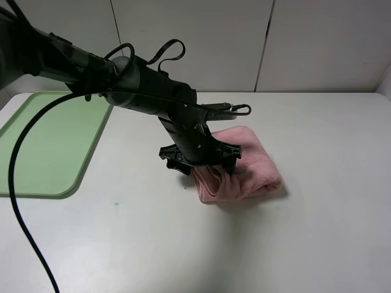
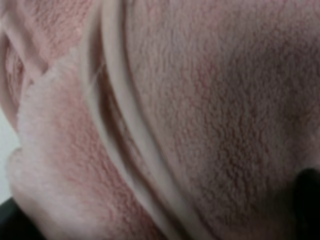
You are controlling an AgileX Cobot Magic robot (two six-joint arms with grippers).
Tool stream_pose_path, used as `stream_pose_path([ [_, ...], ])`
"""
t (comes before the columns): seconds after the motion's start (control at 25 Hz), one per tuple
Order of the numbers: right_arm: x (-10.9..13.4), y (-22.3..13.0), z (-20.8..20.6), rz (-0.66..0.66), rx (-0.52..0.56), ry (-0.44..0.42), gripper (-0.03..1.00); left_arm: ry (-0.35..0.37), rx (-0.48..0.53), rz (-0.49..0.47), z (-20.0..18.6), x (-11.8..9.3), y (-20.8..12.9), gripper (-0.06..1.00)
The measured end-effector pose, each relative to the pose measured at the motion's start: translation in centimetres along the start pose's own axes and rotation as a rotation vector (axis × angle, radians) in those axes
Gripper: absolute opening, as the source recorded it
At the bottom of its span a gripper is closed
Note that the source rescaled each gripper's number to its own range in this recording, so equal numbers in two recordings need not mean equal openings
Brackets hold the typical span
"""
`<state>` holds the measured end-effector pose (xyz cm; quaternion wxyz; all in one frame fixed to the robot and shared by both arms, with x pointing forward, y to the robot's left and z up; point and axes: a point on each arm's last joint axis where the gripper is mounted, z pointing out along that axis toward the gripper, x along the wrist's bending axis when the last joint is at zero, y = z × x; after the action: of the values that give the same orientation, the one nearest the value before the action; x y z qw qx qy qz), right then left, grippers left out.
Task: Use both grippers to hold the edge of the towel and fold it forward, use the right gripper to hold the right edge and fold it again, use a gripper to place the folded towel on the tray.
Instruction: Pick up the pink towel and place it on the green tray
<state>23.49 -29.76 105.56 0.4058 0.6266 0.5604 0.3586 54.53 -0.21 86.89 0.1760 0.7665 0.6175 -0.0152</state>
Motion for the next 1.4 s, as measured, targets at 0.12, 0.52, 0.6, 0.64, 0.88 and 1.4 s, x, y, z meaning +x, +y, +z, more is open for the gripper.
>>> stream_pose_path([
  [0.12, 0.0, 0.0, 0.0, 0.000, 0.000, 0.000, 1.00, -0.002, -0.002, -0.007, 0.3, 0.0, 0.0, 0.68],
  [0.52, 0.0, 0.0, 0.0, 0.000, 0.000, 0.000, 1.00, -0.023, -0.037, 0.019, 0.4, -0.4, 0.1, 0.16],
  [0.6, 0.0, 0.0, 0.0, 0.000, 0.000, 0.000, 1.00, -0.024, -0.039, 0.020, 0.4, -0.4, 0.1, 0.16],
  [0.64, 0.0, 0.0, 0.0, 0.000, 0.000, 0.000, 1.00, -0.025, -0.040, 0.021, 0.4, -0.4, 0.1, 0.16],
  [0.88, 0.0, 0.0, 0.0, 0.000, 0.000, 0.000, 1.00, -0.026, -0.042, 0.021, 0.3, -0.4, 0.2, 0.16],
  [1.4, 0.0, 0.0, 0.0, 0.000, 0.000, 0.000, 1.00, 0.051, -0.026, 0.141, -5.7, -0.4, 0.7, 0.16],
])
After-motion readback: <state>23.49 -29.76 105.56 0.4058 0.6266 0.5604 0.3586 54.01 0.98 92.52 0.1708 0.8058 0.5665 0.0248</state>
